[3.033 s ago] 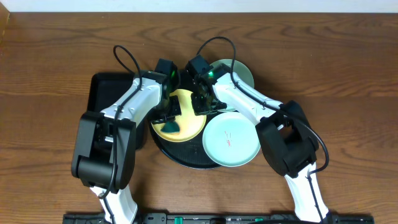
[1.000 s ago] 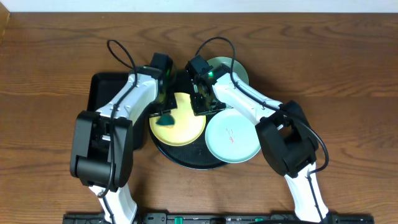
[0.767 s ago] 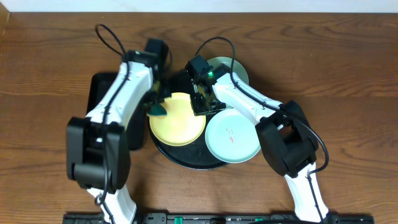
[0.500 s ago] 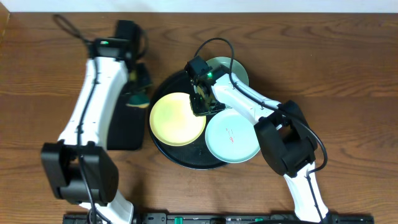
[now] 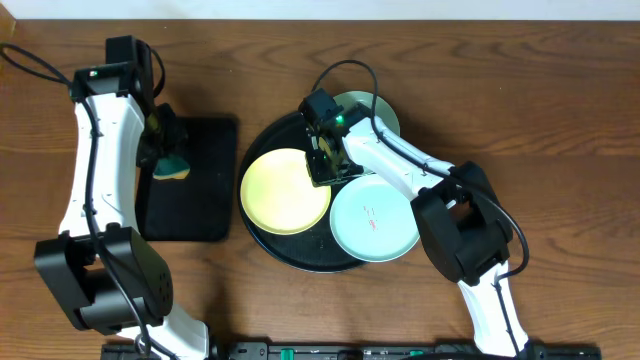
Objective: Clean dirty plates on tray and stack at the side
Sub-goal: 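Retract the left gripper with sponge toward the black tray, then lift the yellow plate with the right gripper and carry it right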
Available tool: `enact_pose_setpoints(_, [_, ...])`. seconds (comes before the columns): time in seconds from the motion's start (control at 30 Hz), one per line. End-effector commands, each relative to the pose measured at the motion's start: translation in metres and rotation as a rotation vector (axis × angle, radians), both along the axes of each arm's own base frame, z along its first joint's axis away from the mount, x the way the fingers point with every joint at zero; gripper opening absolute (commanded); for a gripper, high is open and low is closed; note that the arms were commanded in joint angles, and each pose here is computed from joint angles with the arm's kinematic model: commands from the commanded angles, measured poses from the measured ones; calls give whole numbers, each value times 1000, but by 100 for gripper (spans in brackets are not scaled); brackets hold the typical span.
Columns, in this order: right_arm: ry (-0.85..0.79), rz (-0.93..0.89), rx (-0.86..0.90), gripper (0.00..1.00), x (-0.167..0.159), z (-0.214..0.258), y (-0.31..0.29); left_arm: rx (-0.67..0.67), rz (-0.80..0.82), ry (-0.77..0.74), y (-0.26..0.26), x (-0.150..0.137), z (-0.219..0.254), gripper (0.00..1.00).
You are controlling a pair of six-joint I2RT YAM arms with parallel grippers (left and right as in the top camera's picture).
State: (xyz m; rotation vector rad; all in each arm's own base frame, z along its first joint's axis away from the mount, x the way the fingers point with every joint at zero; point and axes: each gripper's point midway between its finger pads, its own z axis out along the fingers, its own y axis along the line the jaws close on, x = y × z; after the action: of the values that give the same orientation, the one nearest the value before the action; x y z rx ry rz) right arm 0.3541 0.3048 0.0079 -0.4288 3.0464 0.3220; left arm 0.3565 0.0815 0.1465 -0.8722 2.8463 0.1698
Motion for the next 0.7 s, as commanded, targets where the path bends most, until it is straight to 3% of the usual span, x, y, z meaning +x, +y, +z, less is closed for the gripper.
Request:
enact_pose_setpoints(0.0, [-110, 39, 21, 1, 15, 37, 3, 19, -30, -10, 4, 2, 5, 7])
enact_pose_setpoints(0.3, [-487, 35, -164, 1, 42, 132, -26, 19, -30, -9, 4, 2, 5, 8])
enact_pose_setpoints(0.67, [-928, 105, -563, 1, 24, 223, -27, 19, -30, -9, 4, 2, 5, 8])
